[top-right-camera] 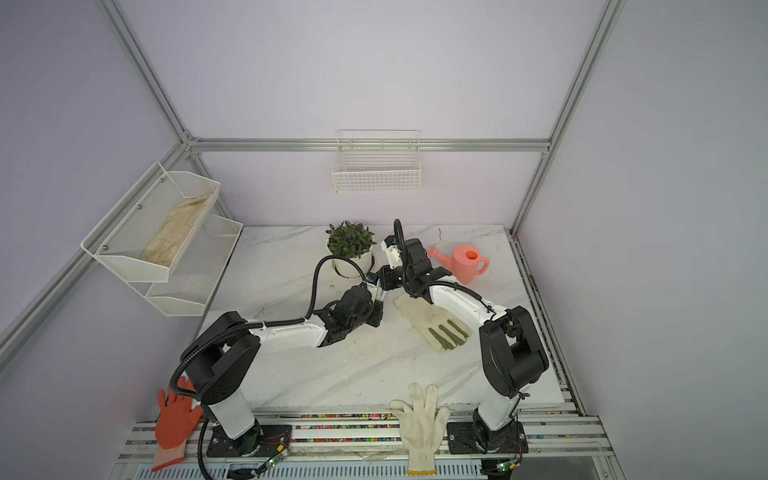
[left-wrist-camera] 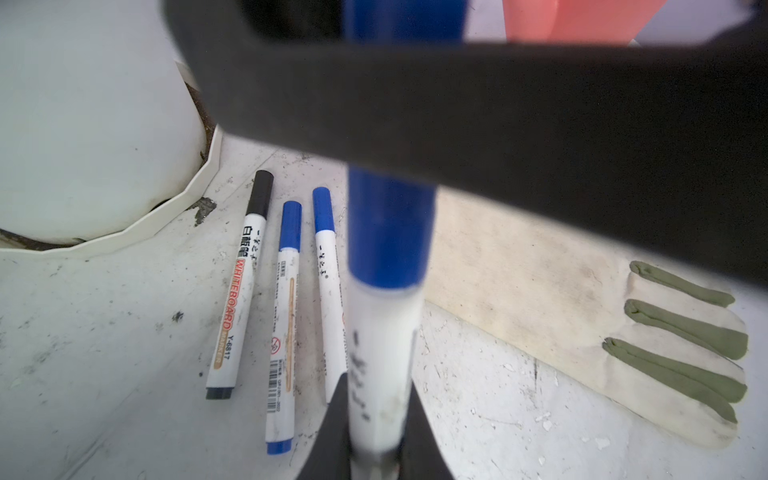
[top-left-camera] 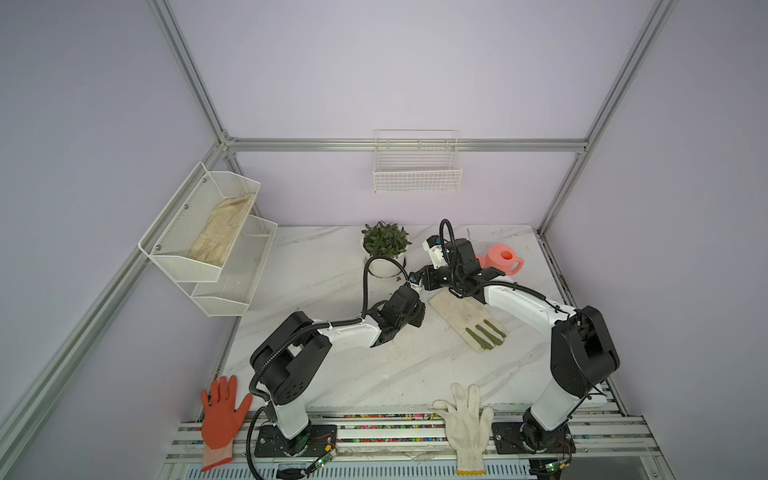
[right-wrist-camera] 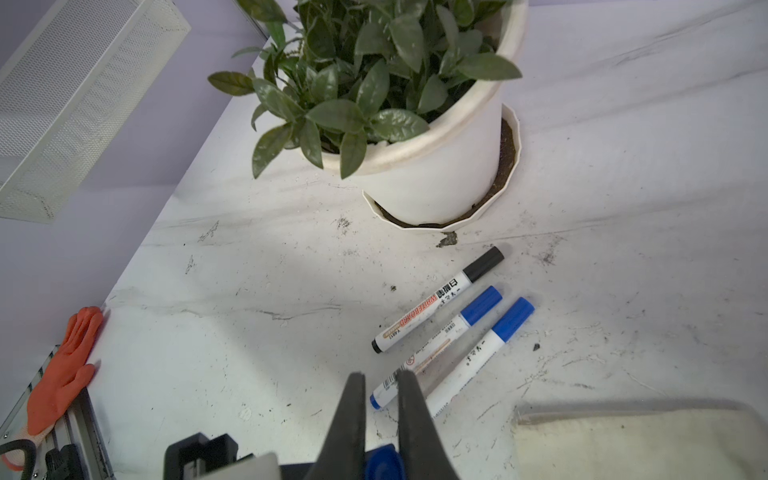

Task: Insert the pens into the pen caps
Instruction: 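Press the cap down onto the marker with both grippers pushing together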

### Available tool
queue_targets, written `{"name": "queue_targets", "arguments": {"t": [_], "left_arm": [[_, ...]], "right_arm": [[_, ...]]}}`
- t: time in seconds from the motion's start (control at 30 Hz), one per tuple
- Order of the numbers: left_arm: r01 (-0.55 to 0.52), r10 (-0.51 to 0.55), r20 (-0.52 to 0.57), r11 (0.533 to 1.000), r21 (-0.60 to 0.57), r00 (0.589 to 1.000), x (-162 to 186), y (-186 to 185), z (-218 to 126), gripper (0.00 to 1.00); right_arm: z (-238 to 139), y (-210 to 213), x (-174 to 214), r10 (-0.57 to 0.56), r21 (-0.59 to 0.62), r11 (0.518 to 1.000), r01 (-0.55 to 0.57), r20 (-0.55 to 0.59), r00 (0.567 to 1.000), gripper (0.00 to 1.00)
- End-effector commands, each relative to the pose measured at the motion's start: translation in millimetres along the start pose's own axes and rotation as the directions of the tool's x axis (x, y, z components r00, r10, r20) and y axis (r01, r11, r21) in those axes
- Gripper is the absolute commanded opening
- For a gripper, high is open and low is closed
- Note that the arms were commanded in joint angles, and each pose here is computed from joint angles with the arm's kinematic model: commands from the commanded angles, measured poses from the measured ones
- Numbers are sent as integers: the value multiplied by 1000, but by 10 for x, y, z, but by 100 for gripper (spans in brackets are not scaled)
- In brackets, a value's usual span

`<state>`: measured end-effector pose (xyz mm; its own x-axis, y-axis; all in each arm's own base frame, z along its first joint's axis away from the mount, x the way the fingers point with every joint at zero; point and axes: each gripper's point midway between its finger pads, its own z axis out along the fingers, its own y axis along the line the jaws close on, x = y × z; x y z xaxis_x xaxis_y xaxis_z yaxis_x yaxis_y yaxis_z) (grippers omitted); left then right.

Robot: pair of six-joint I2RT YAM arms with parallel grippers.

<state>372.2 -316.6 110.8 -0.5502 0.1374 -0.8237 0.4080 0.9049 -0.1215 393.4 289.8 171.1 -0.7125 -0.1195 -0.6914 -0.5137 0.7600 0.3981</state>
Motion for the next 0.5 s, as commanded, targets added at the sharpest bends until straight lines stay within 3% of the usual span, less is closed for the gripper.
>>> {"name": "queue_targets", "arguments": {"t": [0.0, 0.37, 0.47], "left_arm": [[319, -230, 590, 946, -49, 774, -2010, 446, -689, 0], [360, -295, 644, 932, 33, 705, -2317, 622, -765, 0], [379, -320, 647, 924, 52, 692, -2350, 694, -778, 0]], "right_arm": [[-107, -256, 1443, 146, 120, 988, -101, -471, 870, 0], [-137, -215, 1430, 121, 95, 992, -86, -473, 873, 0], [-164, -309, 1427, 118, 148, 987, -55, -464, 878, 0]]}}
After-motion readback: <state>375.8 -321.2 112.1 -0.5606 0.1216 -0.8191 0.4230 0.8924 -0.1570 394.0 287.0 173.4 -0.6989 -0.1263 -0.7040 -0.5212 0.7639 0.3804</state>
